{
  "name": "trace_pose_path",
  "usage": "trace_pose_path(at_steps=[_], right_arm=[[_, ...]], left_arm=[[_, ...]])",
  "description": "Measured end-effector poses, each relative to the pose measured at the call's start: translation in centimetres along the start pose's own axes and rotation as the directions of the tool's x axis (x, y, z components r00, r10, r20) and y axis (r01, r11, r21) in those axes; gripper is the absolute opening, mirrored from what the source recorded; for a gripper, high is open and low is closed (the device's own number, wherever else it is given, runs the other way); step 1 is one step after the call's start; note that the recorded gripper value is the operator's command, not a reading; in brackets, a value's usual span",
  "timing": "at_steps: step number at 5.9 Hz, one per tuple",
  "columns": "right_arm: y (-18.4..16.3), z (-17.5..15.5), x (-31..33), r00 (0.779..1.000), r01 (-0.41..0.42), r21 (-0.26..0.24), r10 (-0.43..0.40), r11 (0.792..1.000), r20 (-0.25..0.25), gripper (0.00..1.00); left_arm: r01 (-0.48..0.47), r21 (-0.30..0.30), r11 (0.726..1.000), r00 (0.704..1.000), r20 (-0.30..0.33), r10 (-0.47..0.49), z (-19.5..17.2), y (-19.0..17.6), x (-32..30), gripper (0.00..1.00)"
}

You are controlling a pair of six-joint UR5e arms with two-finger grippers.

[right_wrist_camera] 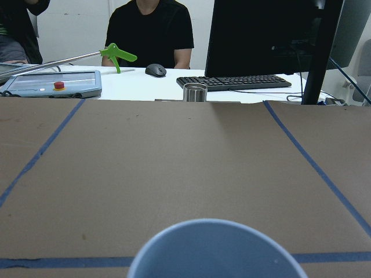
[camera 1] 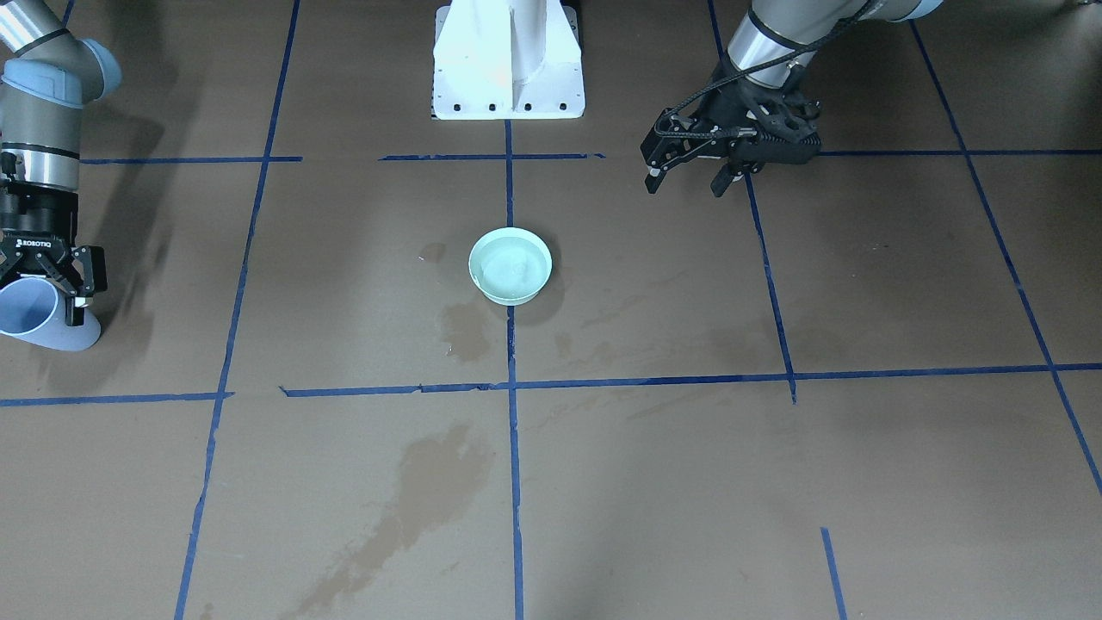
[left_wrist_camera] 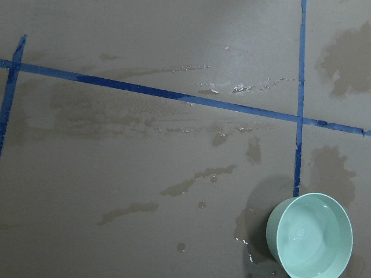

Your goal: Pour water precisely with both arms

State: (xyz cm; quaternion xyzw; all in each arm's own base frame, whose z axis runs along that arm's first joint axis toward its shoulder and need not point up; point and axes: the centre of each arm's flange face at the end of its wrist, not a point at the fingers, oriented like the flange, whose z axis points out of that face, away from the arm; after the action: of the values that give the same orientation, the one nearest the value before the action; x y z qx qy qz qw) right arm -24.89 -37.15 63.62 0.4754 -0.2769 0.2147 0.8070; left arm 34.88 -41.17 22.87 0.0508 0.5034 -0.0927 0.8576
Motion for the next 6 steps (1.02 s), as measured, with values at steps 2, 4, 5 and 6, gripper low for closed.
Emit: trace_pose_path(at_steps=[2,4,5,6], right_arm=[[0.0,-1.0,0.4,0.999,-0.017,-0.043,0.019,0.999,0.043,1.0],[-0.3,-2.8,1.4,0.995,-0.025,-0.115,0.036,0.993,0.093,1.0],[-0.2,-3.5,1.9,0.994,-0.019,-0.156,0.036,0.988,0.108,1.0],[-0.6,-5.0,2.4,0.99,-0.013,-0.218,0.043,0.976,0.135,1.0]], left_arm=[[0.0,0.0,1.0,1.0,0.0,0.0,0.0,0.0,0.0,1.0],[0.0,-0.001,1.0,1.0,0.001,0.0,0.1,0.0,0.0,1.0],[0.0,-0.002,1.0,1.0,0.002,0.0,0.1,0.1,0.0,1.0],[0.0,-0.004,1.0,1.0,0.004,0.0,0.3,0.1,-0.1,1.0]])
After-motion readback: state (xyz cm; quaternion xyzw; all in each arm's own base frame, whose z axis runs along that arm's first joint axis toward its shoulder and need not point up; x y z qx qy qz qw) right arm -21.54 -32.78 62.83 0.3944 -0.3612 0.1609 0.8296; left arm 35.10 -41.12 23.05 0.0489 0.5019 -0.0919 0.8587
